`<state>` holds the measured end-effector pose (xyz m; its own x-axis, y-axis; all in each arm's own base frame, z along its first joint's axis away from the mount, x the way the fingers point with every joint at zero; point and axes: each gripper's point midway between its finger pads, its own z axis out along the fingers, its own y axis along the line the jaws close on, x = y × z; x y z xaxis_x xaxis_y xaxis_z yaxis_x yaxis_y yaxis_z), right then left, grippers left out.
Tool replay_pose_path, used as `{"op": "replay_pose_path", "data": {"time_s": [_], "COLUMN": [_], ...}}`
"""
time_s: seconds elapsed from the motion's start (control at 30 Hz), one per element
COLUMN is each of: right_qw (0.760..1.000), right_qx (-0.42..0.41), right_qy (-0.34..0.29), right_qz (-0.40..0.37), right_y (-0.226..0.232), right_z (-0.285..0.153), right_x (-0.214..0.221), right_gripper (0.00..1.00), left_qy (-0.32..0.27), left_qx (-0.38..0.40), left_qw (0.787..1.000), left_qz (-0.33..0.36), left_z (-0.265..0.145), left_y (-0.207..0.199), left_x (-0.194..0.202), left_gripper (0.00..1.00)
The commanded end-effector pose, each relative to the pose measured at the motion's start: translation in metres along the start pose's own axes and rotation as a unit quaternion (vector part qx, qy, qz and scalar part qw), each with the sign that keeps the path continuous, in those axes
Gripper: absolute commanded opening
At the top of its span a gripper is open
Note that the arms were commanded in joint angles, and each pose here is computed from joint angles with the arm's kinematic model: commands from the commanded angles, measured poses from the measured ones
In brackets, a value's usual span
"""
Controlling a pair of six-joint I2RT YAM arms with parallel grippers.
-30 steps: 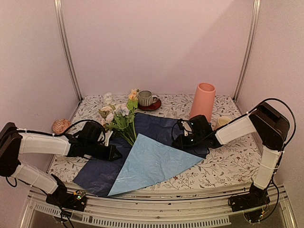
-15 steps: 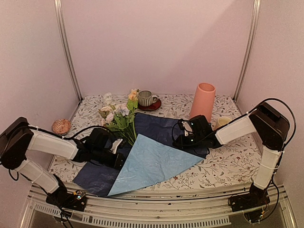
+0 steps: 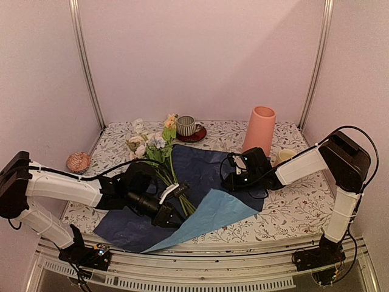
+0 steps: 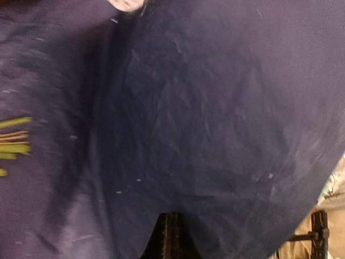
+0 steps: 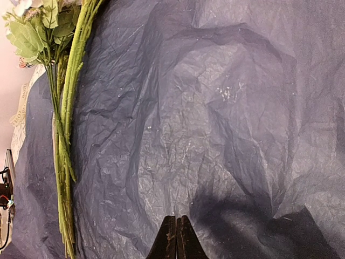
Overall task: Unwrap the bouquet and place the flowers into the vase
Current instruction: Unfold the quarter-folded wrapping paper from the folded wrapping paper.
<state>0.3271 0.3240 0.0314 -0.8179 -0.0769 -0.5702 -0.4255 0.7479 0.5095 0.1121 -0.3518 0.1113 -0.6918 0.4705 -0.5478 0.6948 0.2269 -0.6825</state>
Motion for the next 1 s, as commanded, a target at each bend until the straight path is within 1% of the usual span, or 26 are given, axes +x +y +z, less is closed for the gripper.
{"op": "replay_pose_path", "data": {"time_s": [0.0,0.1,0.23,0.43,0.6,0.73,0.83,0.97], "right_qw": [1.000,0.999,0.998,0.990,0.979,0.968,0.964,0.959], "right_qx": [-0.021,-0.027,-0.027,-0.065,-0.110,-0.136,-0.154,-0.184], "right_qy": [-0.012,-0.015,-0.023,-0.024,0.015,0.073,0.110,0.149], "right_qz": [-0.010,-0.023,-0.054,-0.120,-0.173,-0.196,-0.188,-0.158], "right_y": [0.016,0.022,0.033,0.083,0.128,0.143,0.145,0.147], "right_z": [-0.008,-0.013,-0.026,-0.047,-0.057,-0.066,-0.075,-0.091], "right_x": [-0.012,-0.017,-0.028,-0.031,-0.002,0.040,0.069,0.104], "right_gripper": [0.02,0.02,0.02,0.03,0.03,0.03,0.03,0.03], "left_qy": [0.057,0.083,0.122,0.179,0.228,0.241,0.241,0.229], "left_qx": [0.054,0.052,0.012,-0.015,-0.041,-0.047,-0.053,-0.069], "left_qw": [0.996,0.994,0.992,0.983,0.973,0.969,0.969,0.971], "left_qz": [0.030,0.042,0.030,0.020,0.016,0.017,0.018,0.029], "left_z": [0.013,0.018,0.018,0.032,0.043,0.045,0.044,0.041], "left_y": [-0.036,-0.044,-0.032,-0.019,-0.006,-0.004,-0.004,-0.003], "left_x": [0.023,0.032,0.046,0.069,0.088,0.094,0.093,0.086], "left_gripper": [0.02,0.04,0.04,0.05,0.05,0.05,0.05,0.06]}}
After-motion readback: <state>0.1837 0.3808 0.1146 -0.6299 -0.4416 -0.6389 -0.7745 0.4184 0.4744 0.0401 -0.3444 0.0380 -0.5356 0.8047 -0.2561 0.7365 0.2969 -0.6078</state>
